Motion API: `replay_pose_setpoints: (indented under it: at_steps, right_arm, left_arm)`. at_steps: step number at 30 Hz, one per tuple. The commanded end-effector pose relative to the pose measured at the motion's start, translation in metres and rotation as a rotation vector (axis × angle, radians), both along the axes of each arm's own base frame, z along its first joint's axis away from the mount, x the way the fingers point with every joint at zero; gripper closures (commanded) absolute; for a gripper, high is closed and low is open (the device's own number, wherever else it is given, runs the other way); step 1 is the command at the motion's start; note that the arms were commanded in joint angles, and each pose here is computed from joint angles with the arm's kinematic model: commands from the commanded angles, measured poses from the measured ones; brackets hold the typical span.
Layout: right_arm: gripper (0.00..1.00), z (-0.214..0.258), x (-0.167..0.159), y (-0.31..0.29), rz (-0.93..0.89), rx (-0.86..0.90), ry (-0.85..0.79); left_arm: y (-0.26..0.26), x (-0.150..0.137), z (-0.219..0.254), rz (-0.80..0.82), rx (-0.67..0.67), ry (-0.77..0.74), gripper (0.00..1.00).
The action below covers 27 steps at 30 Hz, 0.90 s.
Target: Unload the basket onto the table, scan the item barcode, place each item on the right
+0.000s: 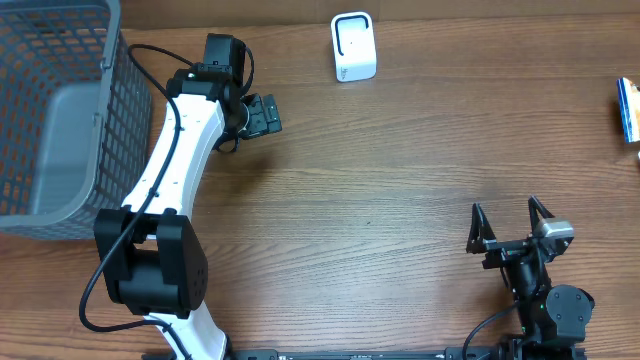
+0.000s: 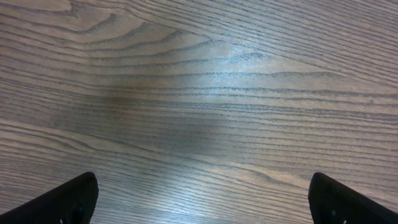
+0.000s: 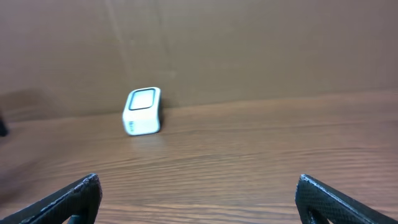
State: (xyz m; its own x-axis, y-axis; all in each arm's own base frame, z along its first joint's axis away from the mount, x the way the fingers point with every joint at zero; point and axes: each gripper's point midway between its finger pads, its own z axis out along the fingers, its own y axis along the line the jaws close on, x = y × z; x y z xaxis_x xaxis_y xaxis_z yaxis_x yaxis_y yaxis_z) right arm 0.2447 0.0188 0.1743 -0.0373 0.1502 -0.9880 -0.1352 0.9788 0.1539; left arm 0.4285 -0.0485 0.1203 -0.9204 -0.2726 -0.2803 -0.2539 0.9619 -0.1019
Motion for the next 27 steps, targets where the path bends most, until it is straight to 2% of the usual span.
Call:
replay_pose_setpoints:
  at_steps: [1, 11, 20, 27]
  right_arm:
    - [0.0, -0.0044, 0.0016, -0.0201, -0.119, -0.006, 0.007]
    - [0.0, -0.0051, 0.0016, -0.0242, -0.142, -0.015, 0.009]
    - [0.0, -0.005, 0.0016, -0.0227, -0.128, -0.236, -0.007]
    - [0.0, -0.0051, 0.0016, -0.0229, -0.13, -0.21, -0.005]
  left_arm:
    - [-0.0012, 0.004, 0.0082, -0.017, 0.007, -0.025, 0.0]
    - [-0.0012, 0.004, 0.0082, -0.017, 0.007, -0.025, 0.0]
    - [-0.0012, 0.004, 0.0082, -0.017, 0.007, -0.025, 0.0]
    - [-0.0012, 0.004, 0.0082, -0.017, 0.007, -0.025, 0.0]
